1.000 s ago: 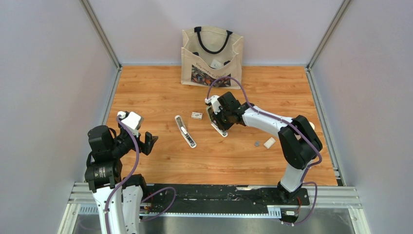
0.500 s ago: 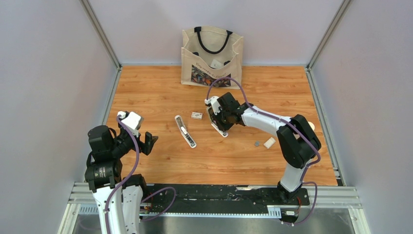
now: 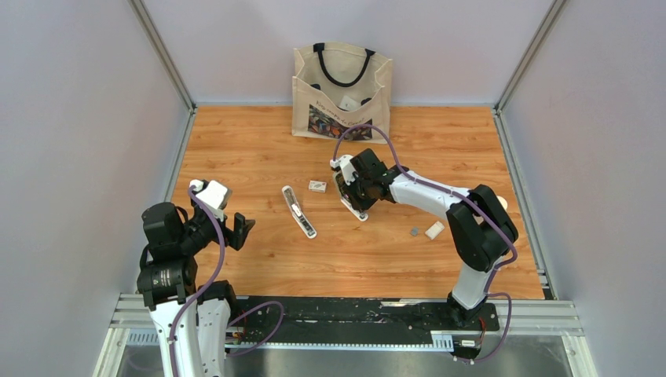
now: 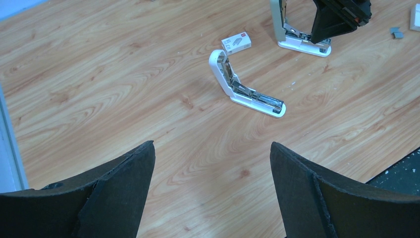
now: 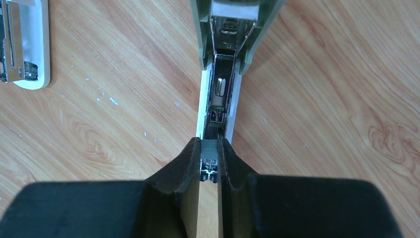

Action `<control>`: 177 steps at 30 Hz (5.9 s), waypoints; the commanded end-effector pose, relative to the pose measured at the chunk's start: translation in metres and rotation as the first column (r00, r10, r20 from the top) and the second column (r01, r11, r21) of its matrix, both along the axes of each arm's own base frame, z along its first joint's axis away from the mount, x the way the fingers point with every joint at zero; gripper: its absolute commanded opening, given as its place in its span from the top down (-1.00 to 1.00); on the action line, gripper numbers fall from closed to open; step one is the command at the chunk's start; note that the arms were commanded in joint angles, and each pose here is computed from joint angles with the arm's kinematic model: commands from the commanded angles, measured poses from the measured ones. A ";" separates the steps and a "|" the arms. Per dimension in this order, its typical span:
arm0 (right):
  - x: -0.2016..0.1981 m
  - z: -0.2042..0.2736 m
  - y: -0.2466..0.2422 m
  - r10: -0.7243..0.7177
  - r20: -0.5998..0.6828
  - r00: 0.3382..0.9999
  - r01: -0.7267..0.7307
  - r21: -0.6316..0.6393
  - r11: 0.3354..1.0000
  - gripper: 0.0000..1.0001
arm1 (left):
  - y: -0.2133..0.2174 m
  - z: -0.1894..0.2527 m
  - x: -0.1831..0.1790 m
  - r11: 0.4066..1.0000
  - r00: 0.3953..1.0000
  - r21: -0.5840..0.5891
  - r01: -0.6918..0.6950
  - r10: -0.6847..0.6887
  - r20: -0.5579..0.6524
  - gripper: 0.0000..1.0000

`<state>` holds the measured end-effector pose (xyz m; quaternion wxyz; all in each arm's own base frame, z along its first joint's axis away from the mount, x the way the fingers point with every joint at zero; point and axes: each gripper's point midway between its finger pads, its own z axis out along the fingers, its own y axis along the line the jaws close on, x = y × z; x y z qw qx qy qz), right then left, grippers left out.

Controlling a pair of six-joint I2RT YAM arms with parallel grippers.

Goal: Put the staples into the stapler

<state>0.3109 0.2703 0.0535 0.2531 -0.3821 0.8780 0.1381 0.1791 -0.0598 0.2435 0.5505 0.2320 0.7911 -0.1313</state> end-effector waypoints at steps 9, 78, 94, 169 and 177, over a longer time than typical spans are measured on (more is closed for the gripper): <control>0.006 0.023 0.003 -0.002 0.070 0.998 0.000 0.035 0.999 0.78 | 0.000 0.005 0.002 1.000 1.000 -0.006 0.002 -0.002 0.030 -0.87; 0.003 0.001 0.001 0.002 0.019 1.000 -0.002 -0.008 1.000 0.62 | 0.000 0.004 0.002 1.000 1.000 -0.001 0.001 -0.001 0.030 -0.87; 0.003 0.008 0.001 0.005 0.028 1.000 -0.005 0.004 1.000 0.40 | 0.000 0.004 0.003 1.000 1.000 -0.002 0.002 -0.002 0.031 -0.87; -0.016 -0.019 -0.190 0.060 0.074 0.995 -0.017 -0.483 0.875 0.06 | -0.003 0.007 -0.004 1.000 0.997 0.004 0.007 -0.007 0.072 -0.91; -0.006 -0.020 -0.191 0.055 0.098 0.994 0.002 -0.507 0.862 0.05 | -0.003 0.007 -0.004 1.000 0.998 0.002 0.007 -0.007 0.068 -0.91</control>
